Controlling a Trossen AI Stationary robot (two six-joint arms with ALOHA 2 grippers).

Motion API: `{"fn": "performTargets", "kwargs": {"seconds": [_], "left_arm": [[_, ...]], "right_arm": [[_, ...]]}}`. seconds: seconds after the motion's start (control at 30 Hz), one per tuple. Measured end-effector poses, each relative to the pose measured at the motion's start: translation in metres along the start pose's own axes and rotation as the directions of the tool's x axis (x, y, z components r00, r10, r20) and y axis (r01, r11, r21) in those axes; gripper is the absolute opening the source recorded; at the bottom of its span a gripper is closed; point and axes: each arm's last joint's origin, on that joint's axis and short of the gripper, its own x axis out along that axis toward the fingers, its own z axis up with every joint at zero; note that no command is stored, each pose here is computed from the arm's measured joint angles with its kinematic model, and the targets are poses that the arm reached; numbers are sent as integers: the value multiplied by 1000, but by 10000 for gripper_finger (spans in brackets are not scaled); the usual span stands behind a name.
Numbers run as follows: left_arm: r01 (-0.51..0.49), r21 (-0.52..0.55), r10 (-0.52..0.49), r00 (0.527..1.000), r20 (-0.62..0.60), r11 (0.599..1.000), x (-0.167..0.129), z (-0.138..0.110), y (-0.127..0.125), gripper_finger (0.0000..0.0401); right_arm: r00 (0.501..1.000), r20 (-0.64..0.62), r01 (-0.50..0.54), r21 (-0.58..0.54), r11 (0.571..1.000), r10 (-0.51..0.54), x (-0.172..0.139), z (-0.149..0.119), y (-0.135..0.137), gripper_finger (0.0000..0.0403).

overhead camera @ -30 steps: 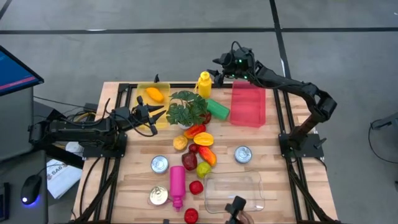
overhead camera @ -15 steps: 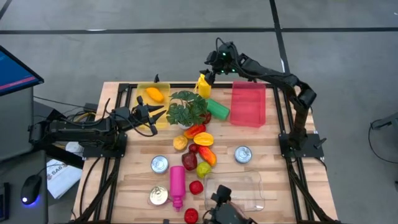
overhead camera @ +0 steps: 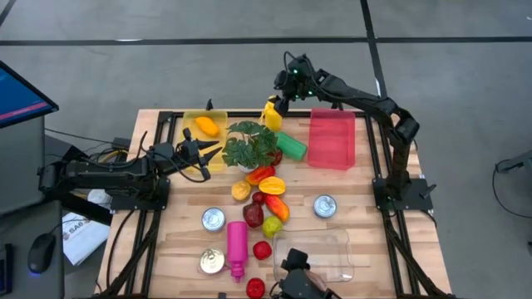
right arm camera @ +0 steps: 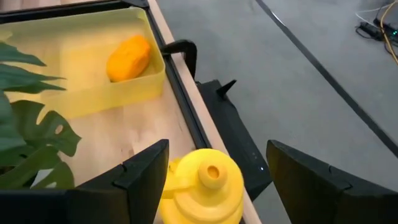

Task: Pick & Place Food Item
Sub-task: Put the yellow water bottle into the pink bin

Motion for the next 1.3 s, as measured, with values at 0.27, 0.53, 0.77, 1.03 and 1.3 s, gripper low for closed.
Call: {"fn": "performTargets", "kwargs": {"seconds": [0.27, 0.53, 0.77, 1.03, 1.3], "left_arm": [[0, 0, 0, 1000, 0, 1000, 0, 0, 0, 90], [0, 0, 0, 1000, 0, 1000, 0, 0, 0, 90], [0, -1, 0, 1000, 0, 1000, 0, 0, 0, 90], [-1, -8, 1, 1000, -1, 1000, 0, 0, 0, 90], [-1, -9, 1, 1000, -1, 1000, 0, 0, 0, 90]], "right_arm": [[1000, -3, 0, -5, 1000, 0, 0, 0, 0, 265], [1000, -29, -7, 0, 1000, 7, 0, -3, 1, 265], [999, -52, -12, 13, 1000, 13, 0, -5, 1, 265], [1000, -25, 6, 6, 1000, -6, 2, -5, 1, 265], [999, -19, 31, -1, 1000, -31, 4, -7, 0, 265]]}}
